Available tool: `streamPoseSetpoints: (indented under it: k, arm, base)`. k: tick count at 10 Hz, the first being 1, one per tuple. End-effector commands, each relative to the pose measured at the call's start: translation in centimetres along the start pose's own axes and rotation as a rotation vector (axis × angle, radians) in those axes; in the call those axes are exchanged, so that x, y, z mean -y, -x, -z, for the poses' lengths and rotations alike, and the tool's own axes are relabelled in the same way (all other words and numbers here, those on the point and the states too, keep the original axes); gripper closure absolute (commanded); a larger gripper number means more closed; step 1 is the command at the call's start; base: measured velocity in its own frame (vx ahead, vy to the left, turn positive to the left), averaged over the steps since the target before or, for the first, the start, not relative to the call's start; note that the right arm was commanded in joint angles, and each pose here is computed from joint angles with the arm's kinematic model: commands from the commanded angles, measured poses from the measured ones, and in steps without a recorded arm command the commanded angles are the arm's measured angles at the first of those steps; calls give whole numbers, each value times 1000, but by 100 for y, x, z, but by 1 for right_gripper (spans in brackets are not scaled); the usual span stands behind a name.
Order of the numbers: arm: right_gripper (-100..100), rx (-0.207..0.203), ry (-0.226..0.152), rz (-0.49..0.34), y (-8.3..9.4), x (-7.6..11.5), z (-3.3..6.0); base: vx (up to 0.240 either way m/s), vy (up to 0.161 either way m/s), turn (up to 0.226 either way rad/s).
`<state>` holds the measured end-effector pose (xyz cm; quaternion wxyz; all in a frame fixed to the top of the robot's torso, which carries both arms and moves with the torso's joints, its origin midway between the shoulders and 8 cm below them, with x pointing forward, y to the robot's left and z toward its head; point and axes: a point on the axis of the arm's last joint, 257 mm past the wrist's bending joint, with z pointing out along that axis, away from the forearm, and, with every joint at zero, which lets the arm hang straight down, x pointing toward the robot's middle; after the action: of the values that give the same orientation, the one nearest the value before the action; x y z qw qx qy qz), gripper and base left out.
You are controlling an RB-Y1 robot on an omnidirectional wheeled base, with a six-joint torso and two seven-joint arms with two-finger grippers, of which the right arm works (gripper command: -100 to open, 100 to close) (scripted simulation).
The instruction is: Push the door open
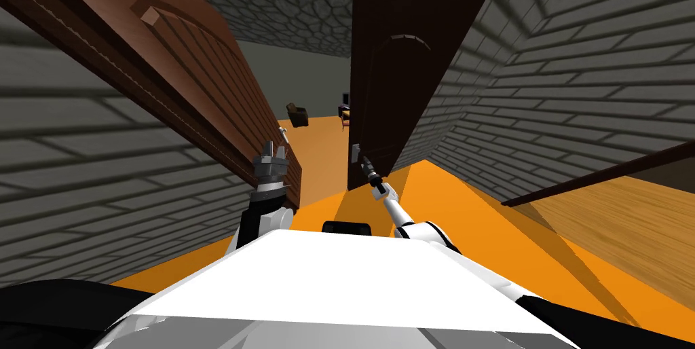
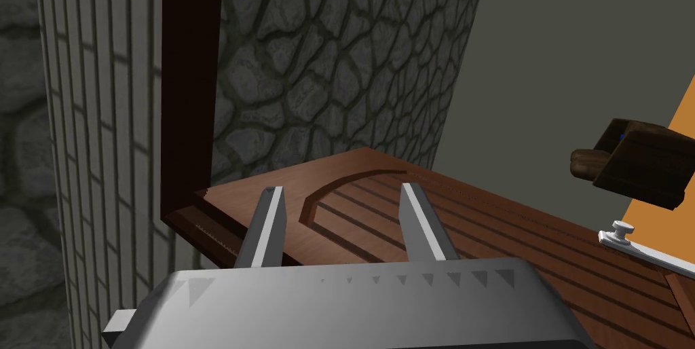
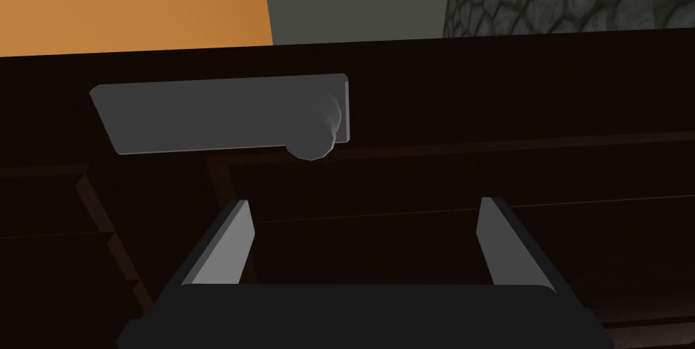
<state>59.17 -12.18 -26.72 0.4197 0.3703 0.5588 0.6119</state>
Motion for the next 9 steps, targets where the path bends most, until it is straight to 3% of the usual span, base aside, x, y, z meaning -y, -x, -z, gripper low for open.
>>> streamPoseSetpoints:
  k: [1,9]
  arm:
    - [-100,-6,-20,-4,-2,64,-23]
    - [-100,-29,-99,-17,-44,297,-114]
  base:
    - [53,-75,28]
    - [57,-63,27]
